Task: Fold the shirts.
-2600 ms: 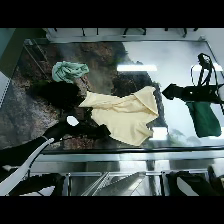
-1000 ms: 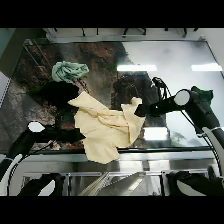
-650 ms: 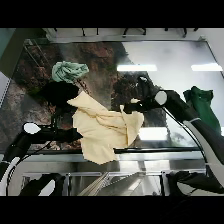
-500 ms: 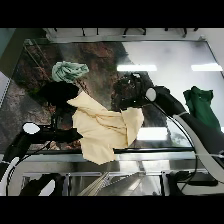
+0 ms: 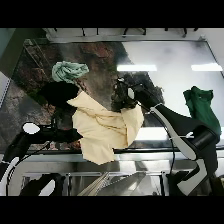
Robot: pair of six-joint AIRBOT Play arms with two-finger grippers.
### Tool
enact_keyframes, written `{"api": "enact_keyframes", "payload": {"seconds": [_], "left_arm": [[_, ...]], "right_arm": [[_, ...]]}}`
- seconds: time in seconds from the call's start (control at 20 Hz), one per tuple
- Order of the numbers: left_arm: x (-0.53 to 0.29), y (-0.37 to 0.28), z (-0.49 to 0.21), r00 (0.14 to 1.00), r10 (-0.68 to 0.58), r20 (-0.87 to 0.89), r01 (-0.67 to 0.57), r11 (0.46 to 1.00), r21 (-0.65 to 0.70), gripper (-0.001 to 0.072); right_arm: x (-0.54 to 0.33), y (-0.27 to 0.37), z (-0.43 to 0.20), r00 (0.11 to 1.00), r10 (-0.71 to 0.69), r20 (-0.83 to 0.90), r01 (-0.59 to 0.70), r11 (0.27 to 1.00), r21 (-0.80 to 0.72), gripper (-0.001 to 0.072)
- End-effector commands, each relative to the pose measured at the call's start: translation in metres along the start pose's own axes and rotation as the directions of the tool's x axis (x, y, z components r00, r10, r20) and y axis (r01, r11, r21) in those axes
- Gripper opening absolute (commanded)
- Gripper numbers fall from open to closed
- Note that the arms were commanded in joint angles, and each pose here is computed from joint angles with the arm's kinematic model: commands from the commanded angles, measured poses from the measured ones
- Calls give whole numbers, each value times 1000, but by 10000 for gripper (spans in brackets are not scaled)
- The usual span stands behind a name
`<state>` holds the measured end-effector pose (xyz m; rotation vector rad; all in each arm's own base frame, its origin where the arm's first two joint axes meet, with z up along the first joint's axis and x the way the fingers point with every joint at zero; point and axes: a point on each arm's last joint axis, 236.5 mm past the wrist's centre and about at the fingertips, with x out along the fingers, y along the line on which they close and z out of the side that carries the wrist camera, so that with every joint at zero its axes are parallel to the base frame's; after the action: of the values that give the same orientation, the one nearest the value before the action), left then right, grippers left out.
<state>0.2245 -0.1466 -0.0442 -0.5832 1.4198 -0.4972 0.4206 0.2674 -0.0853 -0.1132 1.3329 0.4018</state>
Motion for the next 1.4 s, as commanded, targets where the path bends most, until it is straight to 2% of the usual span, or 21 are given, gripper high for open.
{"api": "enact_keyframes", "payload": {"seconds": [0.0, 0.1, 0.15, 0.2, 0.35, 0.55, 0.75, 1.05, 1.15, 1.35], "left_arm": [[0, 0, 0, 1000, 0, 2, 0, 1000, 16, 15], [0, 0, 1, 1000, 0, 5, 0, 1000, 21, 14], [0, 0, 1, 1000, 0, 5, 0, 1000, 24, 15], [0, 0, 1, 1000, 0, 5, 0, 1000, 24, 15], [0, 0, 1, 1000, 1, 5, -1, 1000, 24, 14], [-2, -1, 2, 1000, 0, 7, 0, 1000, 29, 15], [-26, -26, 27, 999, -20, 49, 15, 994, 107, 15], [-93, -56, 70, 983, -47, 177, 15, 984, 180, 15], [-122, -68, 83, 960, -46, 277, -9, 981, 195, 14], [-213, -122, 104, 858, -76, 507, -62, 966, 250, 14]], "right_arm": [[7, -22, -7, 993, -107, -41, 107, 994, -10, 588], [6, -22, -12, 992, -111, -63, 111, 994, -3, 565], [6, -23, -16, 990, -113, -81, 113, 994, -6, 127], [4, -22, -17, 990, -110, -83, 110, 994, -8, 24], [-27, -15, 5, 996, -93, -4, 93, 996, -5, 23], [-120, -31, 15, 990, -99, 96, 96, 995, 41, 22], [-195, -74, -13, 977, -136, 163, 105, 977, 185, 22], [-246, -115, -116, 958, -195, 212, 104, 920, 377, 22], [-289, -125, -135, 921, -233, 313, 83, 900, 427, 22], [-392, -139, -161, 757, -354, 549, 34, 861, 508, 21]]}}
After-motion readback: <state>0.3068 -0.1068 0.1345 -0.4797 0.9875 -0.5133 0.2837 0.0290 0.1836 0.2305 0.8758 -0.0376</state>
